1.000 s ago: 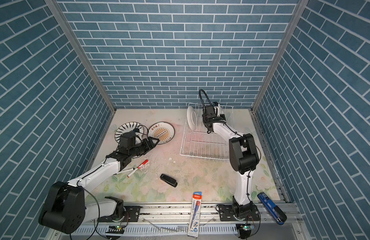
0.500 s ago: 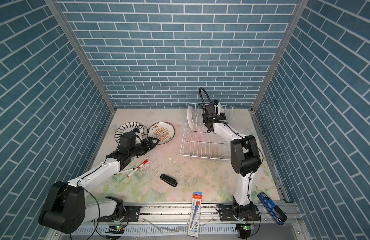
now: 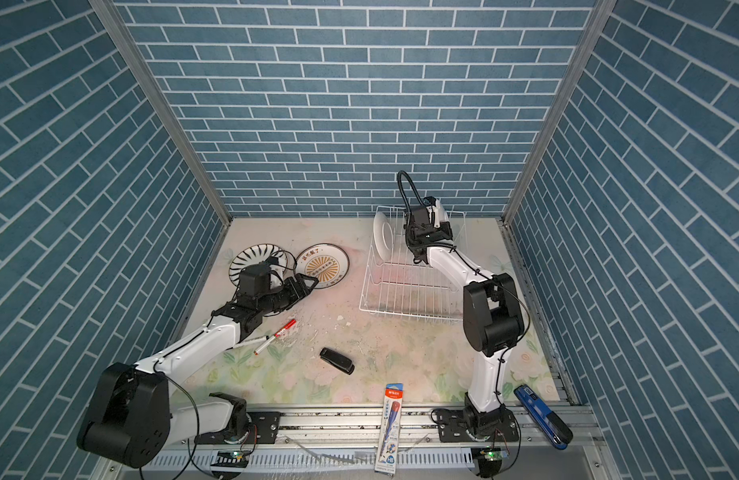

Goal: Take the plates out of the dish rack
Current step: 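Lift the white plate up out of the rack with the right gripper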

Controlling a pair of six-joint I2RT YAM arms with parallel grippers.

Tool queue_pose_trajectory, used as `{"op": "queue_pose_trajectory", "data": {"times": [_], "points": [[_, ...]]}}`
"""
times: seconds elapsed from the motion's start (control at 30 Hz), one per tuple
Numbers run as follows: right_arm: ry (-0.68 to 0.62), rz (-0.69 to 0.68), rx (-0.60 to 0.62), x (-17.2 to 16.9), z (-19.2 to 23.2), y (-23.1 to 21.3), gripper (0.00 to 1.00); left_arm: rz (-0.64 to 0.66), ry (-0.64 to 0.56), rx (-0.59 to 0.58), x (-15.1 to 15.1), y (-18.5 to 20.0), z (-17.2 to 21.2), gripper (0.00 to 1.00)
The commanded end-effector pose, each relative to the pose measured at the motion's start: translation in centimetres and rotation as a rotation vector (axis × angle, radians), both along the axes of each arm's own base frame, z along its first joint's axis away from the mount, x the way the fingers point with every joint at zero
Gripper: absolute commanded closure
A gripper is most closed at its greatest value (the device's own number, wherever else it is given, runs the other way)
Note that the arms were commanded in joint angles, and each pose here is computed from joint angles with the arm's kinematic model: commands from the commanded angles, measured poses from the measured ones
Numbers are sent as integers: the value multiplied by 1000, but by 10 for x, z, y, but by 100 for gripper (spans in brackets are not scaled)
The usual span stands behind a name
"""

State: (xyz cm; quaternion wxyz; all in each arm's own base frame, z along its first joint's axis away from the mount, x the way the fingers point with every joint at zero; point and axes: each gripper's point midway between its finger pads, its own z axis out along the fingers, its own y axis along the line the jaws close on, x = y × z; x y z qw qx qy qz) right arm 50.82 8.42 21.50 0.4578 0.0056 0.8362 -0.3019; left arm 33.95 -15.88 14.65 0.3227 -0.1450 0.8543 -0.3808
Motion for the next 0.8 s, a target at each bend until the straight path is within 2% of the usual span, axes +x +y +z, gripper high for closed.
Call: {"op": "queue_pose_trajectory", "data": {"times": [0.0,0.37,0.77], "points": [[-99,-29,-5,-7,36,-5,100,-12,-14,8,-4,0,0,24],[-157,-20,5,-15,55,-4,100,-11,-16,5,-5,0,1,24],[-314,43,72,-41,104,6,100,-13,-29,2,-4,-1,6,24]]}}
